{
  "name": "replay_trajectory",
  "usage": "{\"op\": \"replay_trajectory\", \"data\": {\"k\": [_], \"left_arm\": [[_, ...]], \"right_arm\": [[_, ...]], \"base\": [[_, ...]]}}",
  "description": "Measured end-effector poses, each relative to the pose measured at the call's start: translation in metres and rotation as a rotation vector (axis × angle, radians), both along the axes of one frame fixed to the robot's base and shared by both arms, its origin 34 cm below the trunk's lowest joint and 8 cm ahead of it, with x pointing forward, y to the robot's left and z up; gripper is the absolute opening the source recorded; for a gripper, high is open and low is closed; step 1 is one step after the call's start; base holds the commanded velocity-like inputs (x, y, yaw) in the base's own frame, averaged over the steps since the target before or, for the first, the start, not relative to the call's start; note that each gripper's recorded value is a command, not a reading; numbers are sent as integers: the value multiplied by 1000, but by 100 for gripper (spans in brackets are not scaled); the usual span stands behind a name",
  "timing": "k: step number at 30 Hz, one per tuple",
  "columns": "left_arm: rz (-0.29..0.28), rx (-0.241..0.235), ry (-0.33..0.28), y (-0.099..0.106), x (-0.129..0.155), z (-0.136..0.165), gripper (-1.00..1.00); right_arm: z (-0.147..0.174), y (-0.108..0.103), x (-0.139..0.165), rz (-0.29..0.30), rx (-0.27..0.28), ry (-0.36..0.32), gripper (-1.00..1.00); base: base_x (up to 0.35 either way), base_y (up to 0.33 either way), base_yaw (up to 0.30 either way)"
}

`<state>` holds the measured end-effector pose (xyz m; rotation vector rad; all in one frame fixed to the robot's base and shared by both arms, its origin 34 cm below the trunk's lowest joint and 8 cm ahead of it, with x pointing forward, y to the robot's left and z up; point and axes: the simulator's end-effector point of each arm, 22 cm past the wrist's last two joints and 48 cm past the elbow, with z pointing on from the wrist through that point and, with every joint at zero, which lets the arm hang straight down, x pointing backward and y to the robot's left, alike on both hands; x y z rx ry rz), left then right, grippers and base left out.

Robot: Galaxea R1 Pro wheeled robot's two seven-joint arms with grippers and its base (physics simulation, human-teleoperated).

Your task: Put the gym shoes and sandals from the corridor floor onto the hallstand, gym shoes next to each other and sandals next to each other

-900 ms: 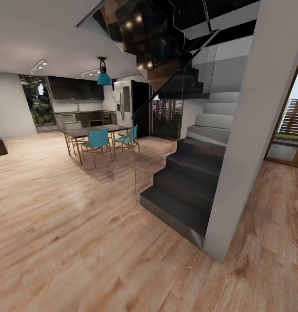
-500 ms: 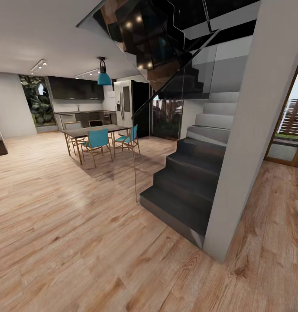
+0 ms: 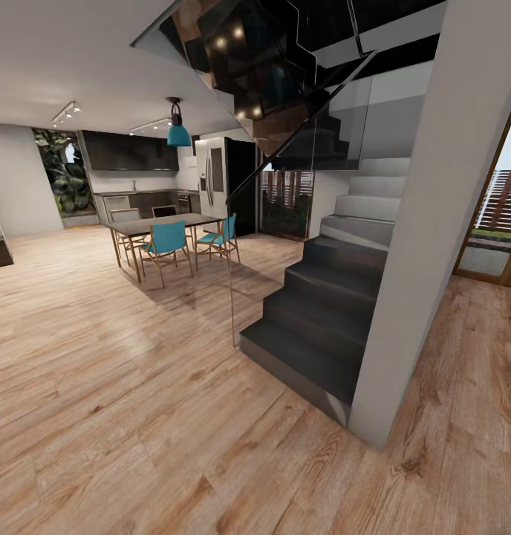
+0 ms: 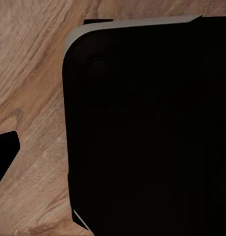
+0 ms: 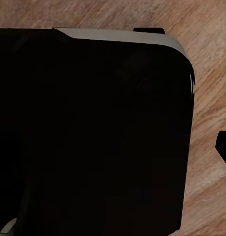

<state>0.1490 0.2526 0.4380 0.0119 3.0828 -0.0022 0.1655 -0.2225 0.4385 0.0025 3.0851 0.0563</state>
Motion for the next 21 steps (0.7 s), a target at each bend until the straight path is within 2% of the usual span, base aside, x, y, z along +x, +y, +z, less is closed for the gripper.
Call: {"op": "replay_trajectory", "data": {"k": [8,12,16,21], "left_arm": [[6,-2,-33,-2,9,1,100],[11,4,-78,3,25,2,100],[12,15,-130,12,46,4,100],[12,26,-216,21,88,9,100]], "right_arm": [[0,-1,3,-2,-2,-9,100],[1,-6,17,-3,-8,-47,100],[2,-23,32,-3,-31,-92,100],[5,-46,53,-5,-59,-151,100]], "base": [[0,0,0],[0,0,0],[0,0,0],[0,0,0]]}}
